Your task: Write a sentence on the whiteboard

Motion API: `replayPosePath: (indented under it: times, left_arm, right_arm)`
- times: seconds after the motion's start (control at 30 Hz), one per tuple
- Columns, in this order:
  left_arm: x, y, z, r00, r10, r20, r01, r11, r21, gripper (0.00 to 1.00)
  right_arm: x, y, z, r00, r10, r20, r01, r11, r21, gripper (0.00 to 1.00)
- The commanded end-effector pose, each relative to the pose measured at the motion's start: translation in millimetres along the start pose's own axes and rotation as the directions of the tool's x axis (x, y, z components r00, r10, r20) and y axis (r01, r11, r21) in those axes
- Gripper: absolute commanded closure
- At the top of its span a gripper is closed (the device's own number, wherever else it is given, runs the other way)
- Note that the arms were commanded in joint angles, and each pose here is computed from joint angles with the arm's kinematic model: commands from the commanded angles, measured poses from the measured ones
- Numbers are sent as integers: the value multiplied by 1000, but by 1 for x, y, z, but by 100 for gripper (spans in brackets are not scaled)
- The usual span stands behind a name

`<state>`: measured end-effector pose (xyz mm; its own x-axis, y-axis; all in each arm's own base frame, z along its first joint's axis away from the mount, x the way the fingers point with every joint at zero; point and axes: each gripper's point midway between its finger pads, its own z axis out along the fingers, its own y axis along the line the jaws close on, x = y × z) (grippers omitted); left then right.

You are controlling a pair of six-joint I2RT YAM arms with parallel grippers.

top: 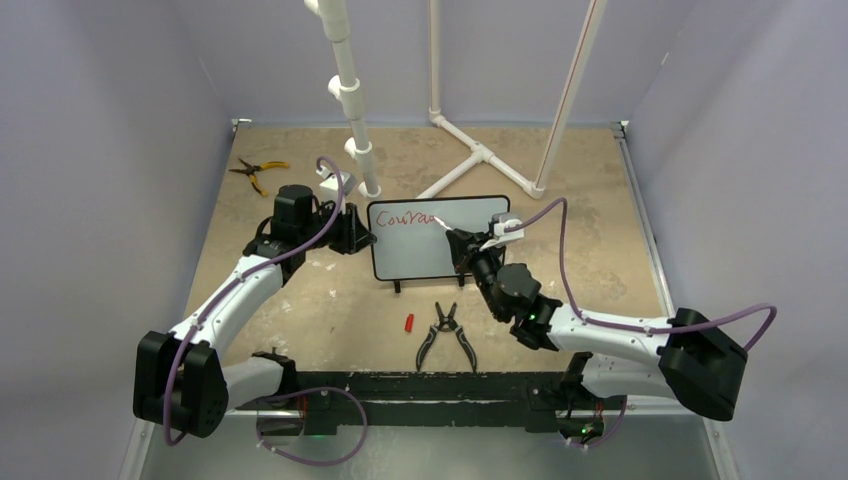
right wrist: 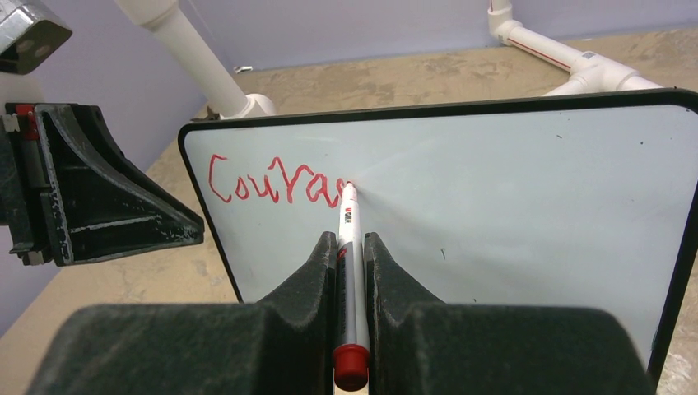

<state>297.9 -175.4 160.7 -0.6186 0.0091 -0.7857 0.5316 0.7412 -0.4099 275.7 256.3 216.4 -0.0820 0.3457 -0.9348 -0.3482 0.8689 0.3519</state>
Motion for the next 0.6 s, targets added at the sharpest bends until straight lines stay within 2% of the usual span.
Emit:
replayPosePath:
  times: [0.0, 0.57]
  left_arm:
    - [-4, 2, -1, 1000, 23, 15, -23, 1000, -1, 76]
    - [-5, 2, -1, 1000, 23, 16, -23, 1000, -2, 76]
  right_arm:
    - [-27, 9, 8, 997, 26, 73, -26, 1000, -3, 100]
    - [-5, -8, -1, 1000, 19, 14, -20, 999, 44, 100]
